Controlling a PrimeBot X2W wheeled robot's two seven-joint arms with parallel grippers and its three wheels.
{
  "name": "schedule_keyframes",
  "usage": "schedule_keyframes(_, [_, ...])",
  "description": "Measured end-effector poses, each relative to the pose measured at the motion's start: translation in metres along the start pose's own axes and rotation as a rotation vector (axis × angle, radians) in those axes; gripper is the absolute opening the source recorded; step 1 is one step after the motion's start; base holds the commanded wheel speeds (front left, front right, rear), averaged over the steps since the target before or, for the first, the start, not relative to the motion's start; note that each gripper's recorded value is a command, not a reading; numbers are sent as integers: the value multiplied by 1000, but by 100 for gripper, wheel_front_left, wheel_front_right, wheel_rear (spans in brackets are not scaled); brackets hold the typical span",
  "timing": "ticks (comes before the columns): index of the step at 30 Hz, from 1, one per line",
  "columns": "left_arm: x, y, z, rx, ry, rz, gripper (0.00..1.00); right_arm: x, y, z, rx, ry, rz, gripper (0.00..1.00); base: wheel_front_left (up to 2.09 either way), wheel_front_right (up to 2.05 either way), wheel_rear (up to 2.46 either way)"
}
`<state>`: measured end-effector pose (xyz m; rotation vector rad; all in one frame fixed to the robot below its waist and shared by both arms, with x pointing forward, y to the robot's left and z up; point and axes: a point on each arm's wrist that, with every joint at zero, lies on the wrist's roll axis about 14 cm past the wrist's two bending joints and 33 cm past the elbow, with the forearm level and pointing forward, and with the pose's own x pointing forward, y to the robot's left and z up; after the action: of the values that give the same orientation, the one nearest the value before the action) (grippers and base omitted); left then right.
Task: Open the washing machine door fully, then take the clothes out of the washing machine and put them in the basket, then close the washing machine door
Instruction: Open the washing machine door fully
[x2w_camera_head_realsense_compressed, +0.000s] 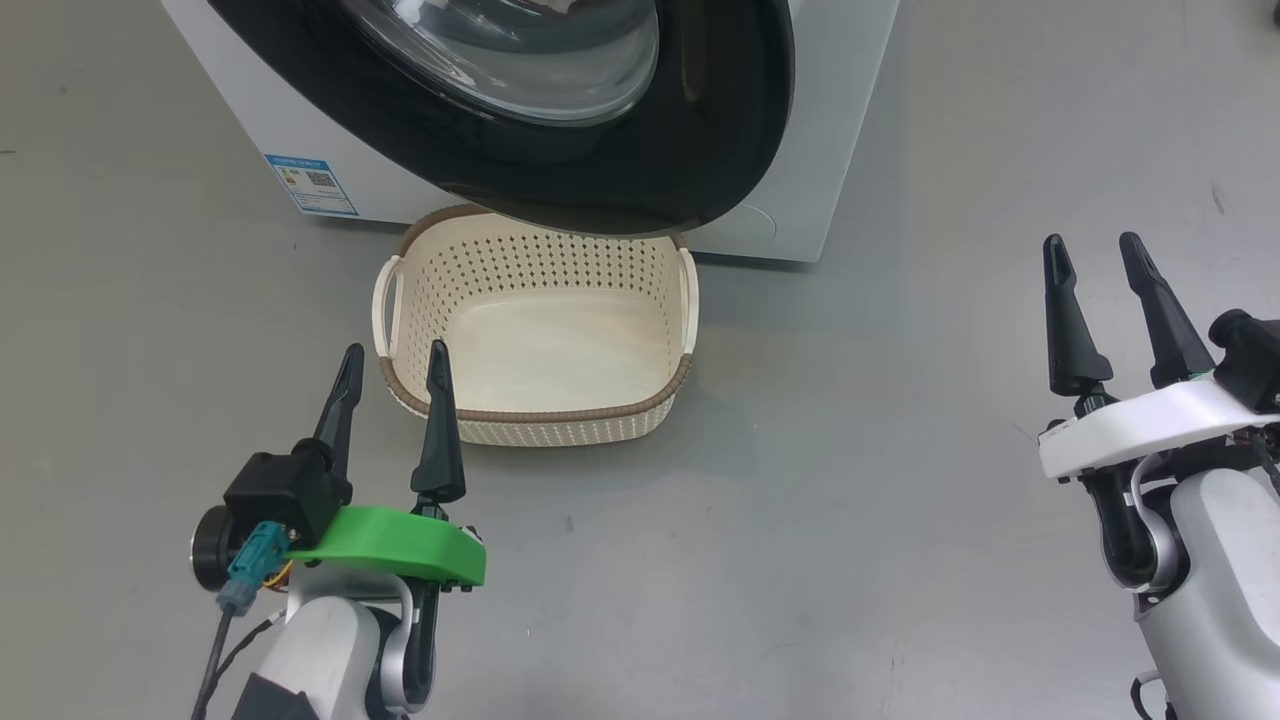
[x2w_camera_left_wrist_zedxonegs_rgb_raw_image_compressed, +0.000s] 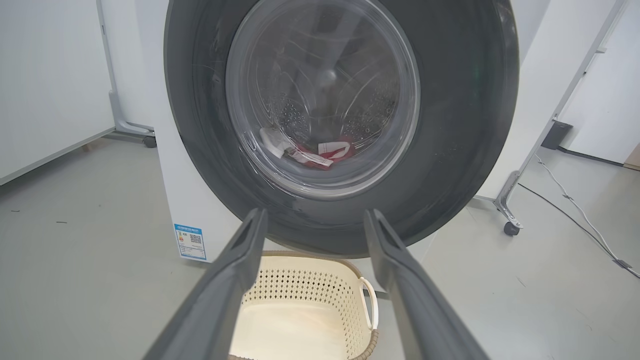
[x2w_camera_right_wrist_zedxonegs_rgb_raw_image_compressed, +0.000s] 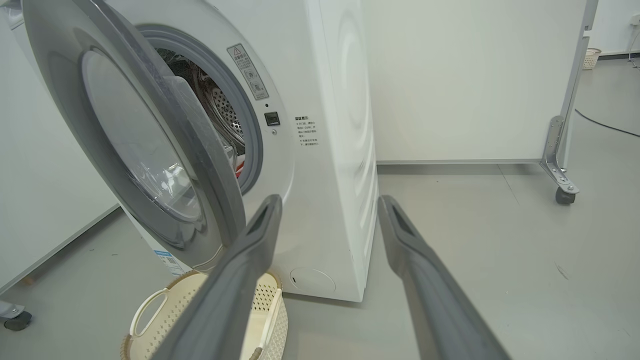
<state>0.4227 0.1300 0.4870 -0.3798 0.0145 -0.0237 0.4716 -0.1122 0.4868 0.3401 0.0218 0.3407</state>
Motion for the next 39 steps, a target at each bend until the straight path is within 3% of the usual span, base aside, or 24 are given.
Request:
schedule_keyframes(6, [1, 0, -8, -1, 20, -2, 100, 8, -3, 7, -38, -7, 20, 100, 0, 0, 0])
schedule_keyframes(18, [2, 1, -31, -4, 84, -8, 100, 63, -11, 33, -109, 1, 70, 100, 0, 0, 0])
schedule_keyframes(20, [2, 3, -34, -4, 92, -3, 100, 73, -13, 38, -61, -4, 63, 0, 0, 0, 0])
schedule_keyframes(24, [5, 9, -37, -6, 98, 13, 100, 95, -8, 41, 49, -1, 76, 0, 0, 0, 0])
schedule_keyframes(27, [7, 11, -38, -2, 102, 14, 100, 110, -6, 40, 215, 10, 72, 0, 0, 0, 0])
schedule_keyframes(30, [7, 16, -40, -13, 110, 30, 100, 123, 1, 31, 371, 50, 83, 0, 0, 0, 0])
schedule_keyframes(39, [5, 24, -44, -24, 125, 55, 100, 158, 16, 16, 690, 202, 112, 0, 0, 0, 0])
